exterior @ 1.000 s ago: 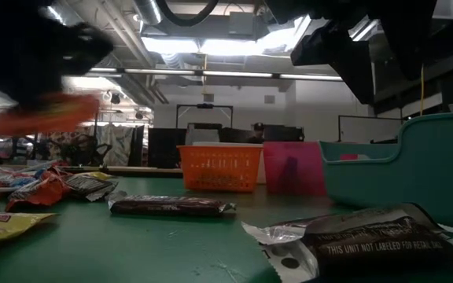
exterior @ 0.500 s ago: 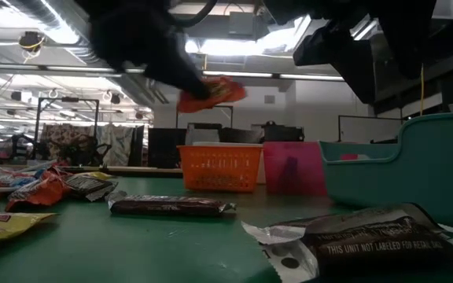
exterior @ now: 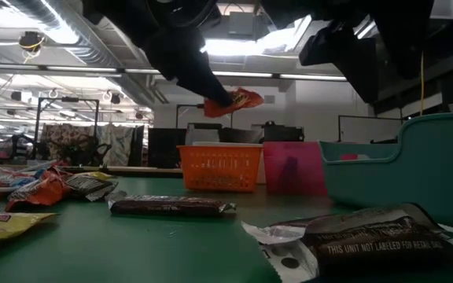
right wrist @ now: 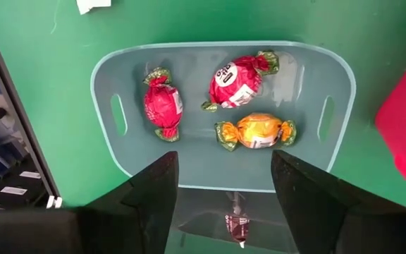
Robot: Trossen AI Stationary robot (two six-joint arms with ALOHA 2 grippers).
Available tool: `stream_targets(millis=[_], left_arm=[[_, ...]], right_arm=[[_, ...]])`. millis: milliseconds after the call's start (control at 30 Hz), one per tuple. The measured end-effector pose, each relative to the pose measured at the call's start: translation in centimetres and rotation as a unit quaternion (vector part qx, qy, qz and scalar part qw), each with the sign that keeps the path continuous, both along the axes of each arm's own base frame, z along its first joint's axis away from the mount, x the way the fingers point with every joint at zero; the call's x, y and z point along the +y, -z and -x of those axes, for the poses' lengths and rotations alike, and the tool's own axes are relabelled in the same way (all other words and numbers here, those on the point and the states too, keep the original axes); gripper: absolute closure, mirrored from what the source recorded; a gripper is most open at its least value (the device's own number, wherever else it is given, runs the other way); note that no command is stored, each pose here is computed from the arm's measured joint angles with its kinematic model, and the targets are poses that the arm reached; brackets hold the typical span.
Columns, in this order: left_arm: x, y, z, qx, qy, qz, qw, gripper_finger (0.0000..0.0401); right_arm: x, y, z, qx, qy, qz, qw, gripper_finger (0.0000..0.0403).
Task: Sort candy
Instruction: Put the orange chocolate into the orange basket, then put the brown chocolate into the gray bin
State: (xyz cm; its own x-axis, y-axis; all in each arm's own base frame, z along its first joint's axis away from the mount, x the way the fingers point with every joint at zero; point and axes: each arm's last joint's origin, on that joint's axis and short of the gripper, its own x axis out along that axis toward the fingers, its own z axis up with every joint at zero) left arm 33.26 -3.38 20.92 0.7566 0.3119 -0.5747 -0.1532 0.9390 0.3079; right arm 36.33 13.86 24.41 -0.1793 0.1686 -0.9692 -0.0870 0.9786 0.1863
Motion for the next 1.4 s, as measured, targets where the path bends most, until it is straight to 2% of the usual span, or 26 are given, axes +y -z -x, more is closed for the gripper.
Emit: stream_targets(millis=[200, 367, 567, 900, 1000, 1133, 1400], left_arm=[[1.2, 0.2, 0.1, 0.012, -0.018, -0.001, 1.000, 0.0283], [1.3, 0.2, 0.0, 0.012, -0.019, -0.001, 1.000, 0.0251], [1.3, 0.2, 0.0, 0.012, -0.019, -0.001, 1.000, 0.0246], [0.6, 0.2, 0.1, 0.012, -0.009, -0.001, 1.000, 0.0246], [0.2, 0.2, 0.1, 0.012, -0.002, -0.001, 1.000, 0.0246], [-0.4, 0.2, 0.2, 0.012, 0.006, -0.001, 1.000, 0.0246], [-1.2, 0.1, 0.3, 0.012, 0.018, 0.000, 1.000, 0.0246]], right_arm=[[1.7, 0.0, 0.4, -0.017, -0.023, -0.001, 1.000, 0.0178], [4.4, 0.1, 0.1, -0.098, -0.056, 0.008, 0.994, 0.0178], [7.2, -0.2, -0.3, -0.207, -0.078, 0.026, 0.975, 0.0178], [11.2, -0.8, 0.1, -0.294, -0.104, -0.022, 0.950, 0.0178], [12.4, -0.7, 0.2, -0.322, -0.109, -0.023, 0.940, 0.0178], [13.6, 0.8, 0.2, -0.333, -0.114, 0.018, 0.936, 0.0178], [14.2, 4.6, -0.5, -0.296, -0.091, 0.039, 0.950, 0.0178]])
